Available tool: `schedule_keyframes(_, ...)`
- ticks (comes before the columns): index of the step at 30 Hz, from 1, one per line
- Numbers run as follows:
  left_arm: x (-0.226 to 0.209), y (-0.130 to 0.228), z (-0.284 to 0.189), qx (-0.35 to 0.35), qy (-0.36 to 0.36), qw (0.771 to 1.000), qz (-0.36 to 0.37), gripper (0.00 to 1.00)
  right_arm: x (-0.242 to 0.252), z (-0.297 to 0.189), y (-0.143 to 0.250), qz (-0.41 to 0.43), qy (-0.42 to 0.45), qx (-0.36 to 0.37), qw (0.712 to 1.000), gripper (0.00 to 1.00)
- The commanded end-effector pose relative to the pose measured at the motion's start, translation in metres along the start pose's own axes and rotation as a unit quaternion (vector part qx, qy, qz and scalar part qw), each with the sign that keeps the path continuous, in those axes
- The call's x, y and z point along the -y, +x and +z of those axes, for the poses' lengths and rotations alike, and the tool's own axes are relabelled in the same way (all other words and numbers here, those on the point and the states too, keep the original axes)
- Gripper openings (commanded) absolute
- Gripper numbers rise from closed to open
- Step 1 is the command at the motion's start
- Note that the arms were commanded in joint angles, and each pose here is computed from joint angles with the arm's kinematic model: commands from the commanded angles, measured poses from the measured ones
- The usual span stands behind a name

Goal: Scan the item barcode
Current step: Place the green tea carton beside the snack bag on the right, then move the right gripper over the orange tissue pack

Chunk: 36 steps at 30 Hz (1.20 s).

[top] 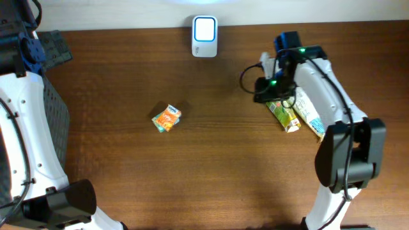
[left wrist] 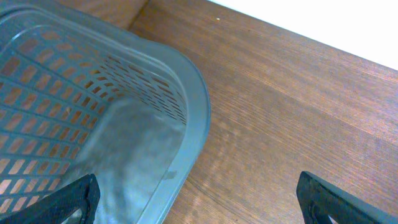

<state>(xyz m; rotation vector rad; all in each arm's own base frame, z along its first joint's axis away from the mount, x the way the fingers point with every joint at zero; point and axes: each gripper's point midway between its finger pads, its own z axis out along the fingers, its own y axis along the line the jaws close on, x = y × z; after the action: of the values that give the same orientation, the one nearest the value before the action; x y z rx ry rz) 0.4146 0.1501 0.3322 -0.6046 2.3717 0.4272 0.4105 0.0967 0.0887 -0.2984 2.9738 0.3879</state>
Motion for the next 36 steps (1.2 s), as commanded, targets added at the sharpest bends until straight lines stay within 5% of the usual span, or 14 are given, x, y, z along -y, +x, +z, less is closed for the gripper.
schedule_keyframes(1,-0.002,0.0,0.001,-0.001,-0.002,1.0,-0.007,0.99,0.014,0.043,0.017,-0.001,0.021,-0.06,0.998,0.44)
schedule_keyframes(12,-0.002,0.0,0.001,-0.001,-0.002,1.0,-0.006,0.99,0.107,0.037,0.034,0.091,0.103,-0.078,0.987,0.43)
schedule_keyframes(19,-0.002,0.0,0.001,-0.001,-0.002,1.0,-0.006,0.99,-0.02,0.021,-0.013,-0.003,-0.078,-0.016,0.997,0.43)
schedule_keyframes(21,-0.002,0.0,0.001,-0.001,-0.002,1.0,-0.006,0.99,-0.085,0.026,-0.025,-0.055,-0.159,0.008,0.986,0.52)
schedule_keyframes(24,-0.002,0.0,0.001,-0.001,-0.002,1.0,-0.006,0.99,-0.126,0.041,-0.033,-0.037,-0.174,0.016,0.984,0.63)
schedule_keyframes(28,-0.002,0.0,0.001,-0.001,-0.002,1.0,-0.006,0.99,-0.181,0.064,-0.034,0.047,-0.193,0.002,0.98,0.63)
schedule_keyframes(32,-0.002,0.0,0.001,-0.001,-0.002,1.0,-0.006,0.99,-0.224,0.078,-0.049,-0.056,-0.189,0.066,0.978,0.64)
schedule_keyframes(34,-0.002,0.0,0.001,-0.001,-0.002,1.0,-0.006,0.99,-0.236,0.082,-0.059,-0.157,-0.174,0.113,0.965,0.81)
schedule_keyframes(36,-0.002,0.0,0.001,-0.001,-0.002,1.0,-0.006,0.99,-0.244,0.091,-0.056,-0.185,-0.185,0.113,0.959,0.84)
